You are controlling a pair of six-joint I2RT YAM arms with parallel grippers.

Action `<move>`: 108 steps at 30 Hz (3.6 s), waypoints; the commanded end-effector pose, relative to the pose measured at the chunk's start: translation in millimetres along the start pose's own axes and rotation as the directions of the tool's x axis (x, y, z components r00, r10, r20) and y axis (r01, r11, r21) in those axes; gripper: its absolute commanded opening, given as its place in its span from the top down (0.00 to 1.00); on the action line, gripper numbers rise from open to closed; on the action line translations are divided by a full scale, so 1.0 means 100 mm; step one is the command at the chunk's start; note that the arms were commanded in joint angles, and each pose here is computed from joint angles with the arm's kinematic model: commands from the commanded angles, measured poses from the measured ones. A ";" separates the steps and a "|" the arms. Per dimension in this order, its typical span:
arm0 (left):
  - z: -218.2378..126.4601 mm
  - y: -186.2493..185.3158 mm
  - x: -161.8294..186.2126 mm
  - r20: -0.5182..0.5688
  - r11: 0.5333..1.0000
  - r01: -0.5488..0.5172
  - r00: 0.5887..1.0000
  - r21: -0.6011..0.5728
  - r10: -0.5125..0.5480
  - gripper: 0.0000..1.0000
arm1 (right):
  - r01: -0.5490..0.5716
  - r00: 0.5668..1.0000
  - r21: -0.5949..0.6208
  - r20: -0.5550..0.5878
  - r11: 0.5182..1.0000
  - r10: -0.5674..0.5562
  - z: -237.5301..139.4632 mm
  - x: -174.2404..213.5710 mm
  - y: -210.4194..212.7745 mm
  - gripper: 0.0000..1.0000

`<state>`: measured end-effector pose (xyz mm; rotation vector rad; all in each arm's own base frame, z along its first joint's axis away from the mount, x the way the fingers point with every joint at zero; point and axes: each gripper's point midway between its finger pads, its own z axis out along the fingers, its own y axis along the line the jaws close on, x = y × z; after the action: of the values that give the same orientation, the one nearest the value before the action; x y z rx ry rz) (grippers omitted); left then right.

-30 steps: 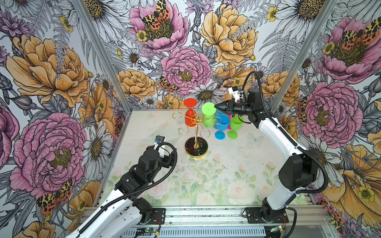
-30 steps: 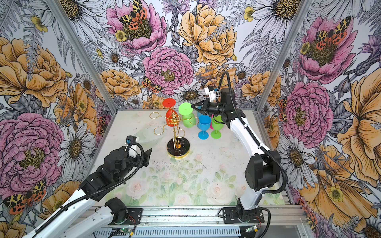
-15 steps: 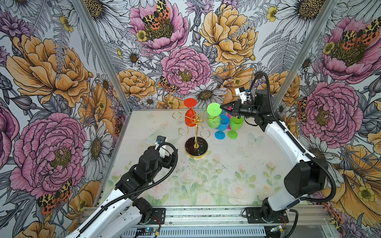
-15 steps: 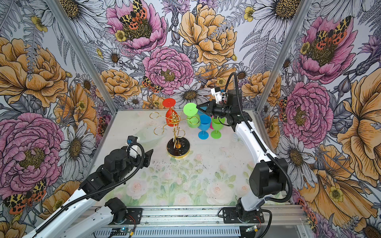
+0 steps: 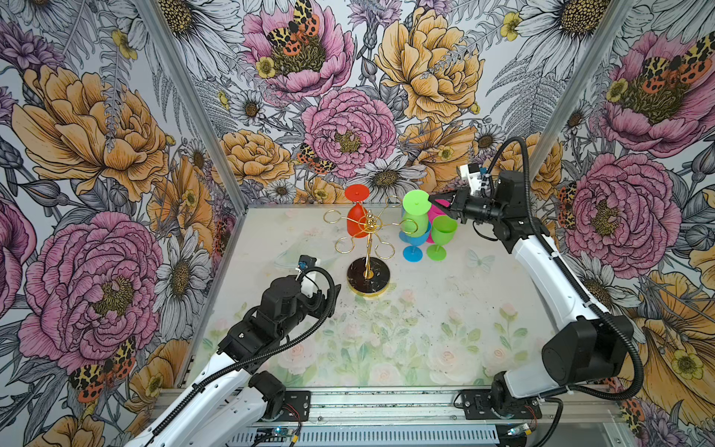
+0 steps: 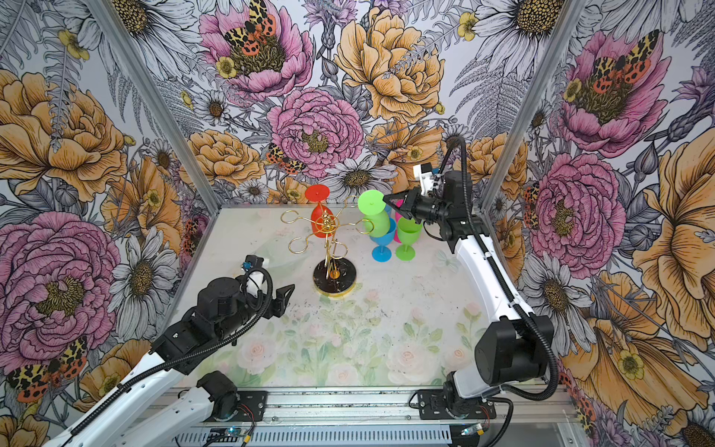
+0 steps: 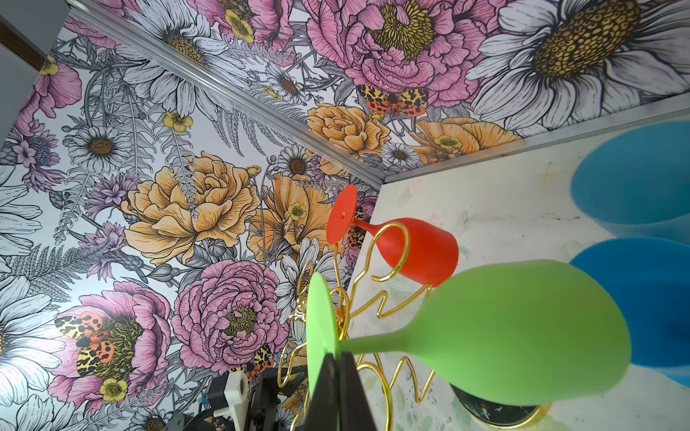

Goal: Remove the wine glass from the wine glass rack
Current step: 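Pull the green glass off its hook with the right gripper, then carry the green glass toward the left gripper while the left reaches in, then close the left gripper on the green glass base beside the right gripper, then open the right gripper to release the green glass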

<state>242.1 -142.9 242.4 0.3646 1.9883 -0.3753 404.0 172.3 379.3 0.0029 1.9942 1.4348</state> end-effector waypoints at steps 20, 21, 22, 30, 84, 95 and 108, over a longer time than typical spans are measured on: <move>-0.16 -0.81 -1.07 0.029 0.904 0.149 0.984 0.400 -0.175 0.11 | 0.076 0.994 0.015 0.073 0.997 -0.077 -0.65 0.29 0.21 1.00; -0.15 -0.85 -1.09 0.016 0.892 0.161 0.983 0.422 -0.185 0.11 | 0.081 0.994 0.011 0.067 0.997 -0.082 -0.67 0.33 0.23 1.00; -0.15 -0.90 -1.13 0.008 0.880 0.172 0.981 0.443 -0.195 0.11 | 0.082 0.995 0.007 0.057 0.997 -0.082 -0.68 0.37 0.24 1.00; -0.03 -1.22 -1.32 -0.116 0.749 0.318 0.943 0.582 -0.311 0.18 | 0.099 0.995 -0.049 -0.023 0.994 -0.100 -0.75 0.72 0.29 1.00; -0.02 -2.05 -1.24 -0.426 0.398 0.502 0.864 0.768 -0.270 0.81 | 0.107 0.960 -0.215 -0.231 0.971 -0.157 -0.51 1.44 0.61 1.00; 0.01 -2.08 -1.22 -0.440 0.392 0.510 0.860 0.766 -0.260 0.92 | 0.111 0.960 -0.217 -0.227 0.970 -0.160 -0.53 1.44 0.62 1.00; 0.00 -2.13 -1.27 -0.439 0.373 0.499 0.867 0.783 -0.238 1.00 | 0.095 0.992 -0.116 -0.076 0.989 -0.104 -0.82 1.09 0.48 0.56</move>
<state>213.5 -345.2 360.3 0.5491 2.0190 -1.7858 253.8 174.4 368.7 -0.2598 1.9745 1.5457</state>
